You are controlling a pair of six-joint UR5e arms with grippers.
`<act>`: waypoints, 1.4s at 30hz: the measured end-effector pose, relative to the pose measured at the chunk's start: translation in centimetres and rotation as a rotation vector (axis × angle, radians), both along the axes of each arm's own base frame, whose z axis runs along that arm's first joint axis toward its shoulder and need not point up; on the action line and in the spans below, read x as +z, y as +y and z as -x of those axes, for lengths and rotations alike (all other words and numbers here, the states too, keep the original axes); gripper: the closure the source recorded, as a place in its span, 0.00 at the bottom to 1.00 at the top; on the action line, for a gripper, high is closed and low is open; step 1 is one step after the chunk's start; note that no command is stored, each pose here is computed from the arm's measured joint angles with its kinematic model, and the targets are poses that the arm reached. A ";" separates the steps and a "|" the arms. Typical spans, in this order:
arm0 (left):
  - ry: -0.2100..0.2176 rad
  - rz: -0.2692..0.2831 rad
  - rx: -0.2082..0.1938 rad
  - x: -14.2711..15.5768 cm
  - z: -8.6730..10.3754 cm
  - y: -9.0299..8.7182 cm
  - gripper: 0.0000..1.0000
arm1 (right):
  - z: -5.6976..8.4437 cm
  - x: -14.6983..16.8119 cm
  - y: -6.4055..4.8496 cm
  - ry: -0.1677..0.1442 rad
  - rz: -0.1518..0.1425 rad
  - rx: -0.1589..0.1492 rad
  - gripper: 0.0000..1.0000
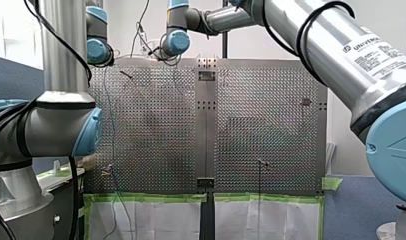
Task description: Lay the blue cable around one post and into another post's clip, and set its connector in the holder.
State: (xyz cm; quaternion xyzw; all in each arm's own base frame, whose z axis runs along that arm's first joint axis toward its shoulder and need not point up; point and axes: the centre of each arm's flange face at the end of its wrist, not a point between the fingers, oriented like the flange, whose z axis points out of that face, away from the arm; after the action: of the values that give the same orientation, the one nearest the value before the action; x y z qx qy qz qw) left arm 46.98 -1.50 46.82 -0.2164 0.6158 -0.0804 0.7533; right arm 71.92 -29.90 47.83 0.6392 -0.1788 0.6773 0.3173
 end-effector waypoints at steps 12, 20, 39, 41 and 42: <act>0.031 0.016 0.011 -1.7 -2.5 1.8 0.00 | -1.3 -0.6 -1.9 -0.007 -0.001 -0.011 0.98; 0.087 0.001 -0.001 -4.3 -4.0 2.5 0.00 | -0.7 0.5 -3.5 -0.033 0.005 -0.031 0.98; 0.133 0.023 -0.043 -7.3 -5.6 1.7 0.00 | 1.0 -5.2 -8.7 0.024 -0.122 -0.156 0.98; 0.131 0.031 -0.044 -7.4 -5.6 1.7 0.00 | 1.6 -5.9 -9.4 0.035 -0.136 -0.180 0.98; 0.130 0.035 -0.044 -7.4 -5.6 1.6 0.00 | 2.0 -6.3 -10.0 0.038 -0.143 -0.198 0.98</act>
State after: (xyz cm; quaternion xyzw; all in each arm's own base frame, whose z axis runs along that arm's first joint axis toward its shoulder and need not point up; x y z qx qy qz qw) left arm 52.53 0.15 39.39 -0.2206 0.6664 -0.0934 0.7061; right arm 69.94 -39.88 41.57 0.6522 -0.2828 0.6159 0.3395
